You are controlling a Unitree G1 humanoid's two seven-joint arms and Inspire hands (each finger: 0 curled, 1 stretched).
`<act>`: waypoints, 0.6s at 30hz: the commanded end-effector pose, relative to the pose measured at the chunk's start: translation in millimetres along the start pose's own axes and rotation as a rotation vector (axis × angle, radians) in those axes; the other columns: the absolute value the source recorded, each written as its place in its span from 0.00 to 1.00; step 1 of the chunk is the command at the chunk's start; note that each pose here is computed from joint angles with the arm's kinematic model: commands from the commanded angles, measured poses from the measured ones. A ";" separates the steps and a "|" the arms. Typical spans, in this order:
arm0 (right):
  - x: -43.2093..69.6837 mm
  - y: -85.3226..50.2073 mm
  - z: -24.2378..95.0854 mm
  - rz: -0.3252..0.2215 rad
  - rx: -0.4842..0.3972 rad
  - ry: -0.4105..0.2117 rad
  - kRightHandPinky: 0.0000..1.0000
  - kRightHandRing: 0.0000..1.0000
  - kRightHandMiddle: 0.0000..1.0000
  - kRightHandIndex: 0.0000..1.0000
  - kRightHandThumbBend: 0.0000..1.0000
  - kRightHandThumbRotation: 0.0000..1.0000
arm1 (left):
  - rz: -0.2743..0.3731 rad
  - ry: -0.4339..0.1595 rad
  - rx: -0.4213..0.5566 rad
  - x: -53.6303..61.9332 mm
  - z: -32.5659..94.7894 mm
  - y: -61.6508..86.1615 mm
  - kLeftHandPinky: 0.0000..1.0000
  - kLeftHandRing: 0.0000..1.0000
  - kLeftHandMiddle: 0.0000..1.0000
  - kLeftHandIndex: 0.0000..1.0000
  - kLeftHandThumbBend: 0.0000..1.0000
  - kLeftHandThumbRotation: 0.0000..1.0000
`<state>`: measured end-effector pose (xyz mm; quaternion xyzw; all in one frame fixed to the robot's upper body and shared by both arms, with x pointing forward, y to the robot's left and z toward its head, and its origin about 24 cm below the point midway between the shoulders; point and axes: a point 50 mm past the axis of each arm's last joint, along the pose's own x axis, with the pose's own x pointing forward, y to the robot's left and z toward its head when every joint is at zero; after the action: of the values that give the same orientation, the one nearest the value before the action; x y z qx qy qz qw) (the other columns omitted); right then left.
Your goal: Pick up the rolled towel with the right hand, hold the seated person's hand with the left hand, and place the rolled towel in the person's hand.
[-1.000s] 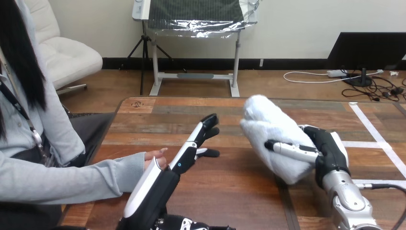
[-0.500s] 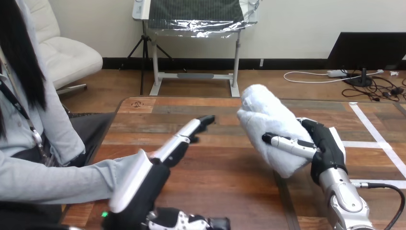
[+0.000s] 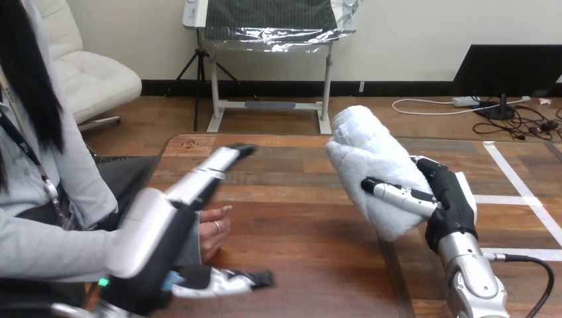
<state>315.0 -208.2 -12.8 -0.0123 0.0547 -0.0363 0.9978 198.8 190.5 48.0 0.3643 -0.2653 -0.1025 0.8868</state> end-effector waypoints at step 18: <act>7.0 10.1 25.4 0.025 0.052 -0.178 0.29 0.34 0.45 0.45 0.85 0.00 | -0.050 0.031 0.246 25.7 -22.9 50.8 0.80 0.88 0.91 0.90 1.00 0.19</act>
<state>307.2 -200.6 -20.0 0.0017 0.0491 -0.0244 0.9985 210.0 229.6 55.6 0.4561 -0.2090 -0.0885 0.8605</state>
